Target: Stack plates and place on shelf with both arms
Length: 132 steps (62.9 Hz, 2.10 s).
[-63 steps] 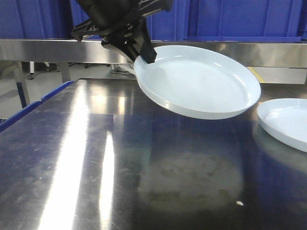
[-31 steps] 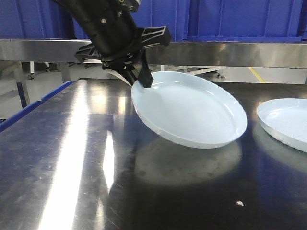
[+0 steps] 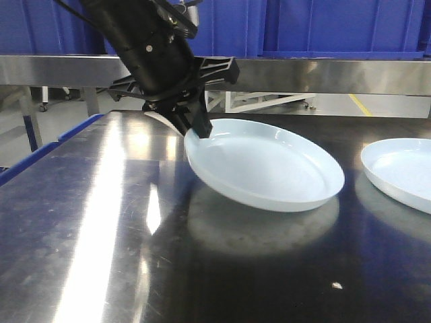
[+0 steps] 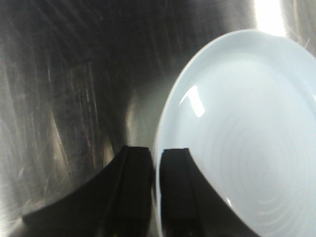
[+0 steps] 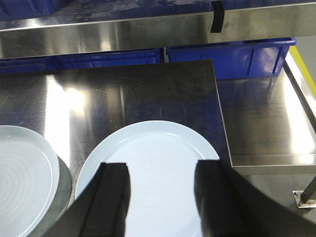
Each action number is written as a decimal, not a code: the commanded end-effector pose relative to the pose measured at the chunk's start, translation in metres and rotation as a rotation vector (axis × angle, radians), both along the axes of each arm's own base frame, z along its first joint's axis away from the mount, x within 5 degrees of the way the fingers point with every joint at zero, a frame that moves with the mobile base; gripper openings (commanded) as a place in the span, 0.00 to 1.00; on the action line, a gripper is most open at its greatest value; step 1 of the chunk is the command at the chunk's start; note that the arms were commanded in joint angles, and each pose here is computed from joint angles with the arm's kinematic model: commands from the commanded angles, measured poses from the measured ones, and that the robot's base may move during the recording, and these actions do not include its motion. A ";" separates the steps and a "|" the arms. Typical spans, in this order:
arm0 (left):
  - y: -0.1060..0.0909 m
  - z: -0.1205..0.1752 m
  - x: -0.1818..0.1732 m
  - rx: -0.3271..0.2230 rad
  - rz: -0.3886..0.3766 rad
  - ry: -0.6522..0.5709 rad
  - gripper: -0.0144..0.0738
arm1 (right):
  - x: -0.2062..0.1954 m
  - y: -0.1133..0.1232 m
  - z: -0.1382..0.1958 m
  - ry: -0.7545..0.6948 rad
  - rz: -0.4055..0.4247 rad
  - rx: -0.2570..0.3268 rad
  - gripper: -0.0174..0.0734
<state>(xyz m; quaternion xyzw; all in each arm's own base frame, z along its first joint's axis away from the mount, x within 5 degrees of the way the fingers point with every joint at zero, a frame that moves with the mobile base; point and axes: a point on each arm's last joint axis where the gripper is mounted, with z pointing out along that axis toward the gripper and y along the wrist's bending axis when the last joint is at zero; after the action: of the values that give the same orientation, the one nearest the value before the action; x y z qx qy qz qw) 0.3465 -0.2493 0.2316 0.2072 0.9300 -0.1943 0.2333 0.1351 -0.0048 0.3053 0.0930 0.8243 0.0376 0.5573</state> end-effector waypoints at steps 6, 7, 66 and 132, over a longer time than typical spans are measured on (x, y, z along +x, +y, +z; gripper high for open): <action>0.000 0.035 0.000 -0.071 0.015 -0.093 0.45 | 0.003 -0.001 0.019 -0.111 0.002 -0.018 0.66; 0.000 0.035 0.000 -0.071 0.015 -0.093 0.45 | 0.003 -0.001 0.019 -0.111 0.002 -0.018 0.66; 0.051 0.171 -0.023 -0.250 0.091 -0.390 0.27 | 0.003 -0.001 0.019 -0.110 0.002 -0.018 0.66; 0.222 0.169 -0.239 -0.384 0.488 -0.972 0.27 | 0.003 -0.001 0.019 -0.110 0.002 -0.018 0.66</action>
<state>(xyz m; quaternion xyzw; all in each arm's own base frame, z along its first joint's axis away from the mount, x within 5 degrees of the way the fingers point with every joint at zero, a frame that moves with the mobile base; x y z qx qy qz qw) 0.1169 -0.0331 0.3965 0.0222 0.7330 -0.1807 0.6554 0.1351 -0.0048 0.3053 0.0930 0.8243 0.0376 0.5573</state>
